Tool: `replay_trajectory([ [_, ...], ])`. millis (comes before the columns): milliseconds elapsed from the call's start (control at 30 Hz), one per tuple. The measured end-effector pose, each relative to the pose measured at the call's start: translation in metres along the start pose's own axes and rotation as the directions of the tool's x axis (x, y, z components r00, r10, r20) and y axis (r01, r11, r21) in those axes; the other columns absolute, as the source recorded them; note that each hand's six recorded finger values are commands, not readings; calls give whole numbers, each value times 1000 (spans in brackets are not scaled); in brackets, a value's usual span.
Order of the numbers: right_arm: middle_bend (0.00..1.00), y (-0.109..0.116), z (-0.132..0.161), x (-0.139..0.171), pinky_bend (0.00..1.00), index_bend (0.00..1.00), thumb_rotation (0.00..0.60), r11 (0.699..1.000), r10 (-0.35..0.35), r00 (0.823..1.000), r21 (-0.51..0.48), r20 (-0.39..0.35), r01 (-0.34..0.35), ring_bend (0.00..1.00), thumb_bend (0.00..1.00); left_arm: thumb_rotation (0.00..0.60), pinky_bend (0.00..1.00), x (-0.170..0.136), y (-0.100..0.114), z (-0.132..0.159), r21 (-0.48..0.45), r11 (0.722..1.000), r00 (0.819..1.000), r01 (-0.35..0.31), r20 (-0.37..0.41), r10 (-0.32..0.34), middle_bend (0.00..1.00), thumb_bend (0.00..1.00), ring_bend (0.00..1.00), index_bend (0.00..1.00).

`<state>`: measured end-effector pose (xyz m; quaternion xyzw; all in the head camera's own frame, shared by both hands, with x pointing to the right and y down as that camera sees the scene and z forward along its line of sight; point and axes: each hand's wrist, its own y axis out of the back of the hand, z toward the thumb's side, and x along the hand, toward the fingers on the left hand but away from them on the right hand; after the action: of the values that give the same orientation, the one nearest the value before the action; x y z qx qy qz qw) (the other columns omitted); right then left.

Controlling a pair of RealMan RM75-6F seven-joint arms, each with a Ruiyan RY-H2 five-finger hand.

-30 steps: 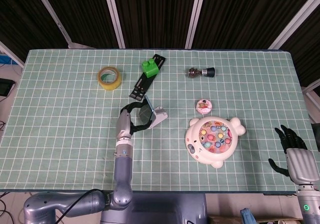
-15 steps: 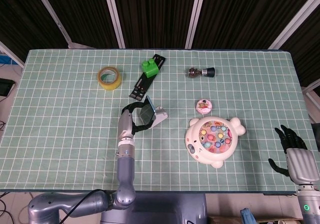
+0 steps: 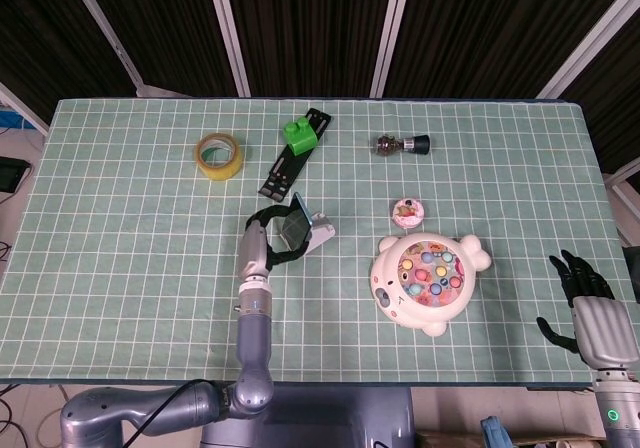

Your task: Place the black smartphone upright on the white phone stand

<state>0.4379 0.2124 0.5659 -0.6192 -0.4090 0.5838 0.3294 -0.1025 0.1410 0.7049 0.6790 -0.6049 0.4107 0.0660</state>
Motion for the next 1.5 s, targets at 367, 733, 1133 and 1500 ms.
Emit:
replay_trajectory([
  [367, 0, 0, 0, 0, 152, 87, 600, 1000, 1, 1000, 0, -1, -1, 0, 343, 600, 0, 3, 0, -4, 8, 1000, 1000, 0, 3, 0, 498, 269, 81, 434],
  [733, 0, 0, 0, 0, 152, 88, 600, 1000, 1, 1000, 1, 0, -1, 0, 343, 600, 0, 5, -1, -9, 18, 1000, 1000, 9, 11, -9, 488, 268, 80, 424],
  [1133, 0, 0, 0, 0, 152, 87, 600, 1000, 1, 1000, -1, -1, -1, 0, 343, 600, 0, 5, -3, -9, 5, 1000, 1000, 21, 16, -21, 481, 258, 79, 417],
  [1500, 0, 0, 0, 0, 152, 87, 600, 1000, 1, 1000, -1, -1, -1, 0, 344, 600, 0, 6, -5, -11, 7, 999, 999, 31, 18, -31, 471, 257, 72, 407],
])
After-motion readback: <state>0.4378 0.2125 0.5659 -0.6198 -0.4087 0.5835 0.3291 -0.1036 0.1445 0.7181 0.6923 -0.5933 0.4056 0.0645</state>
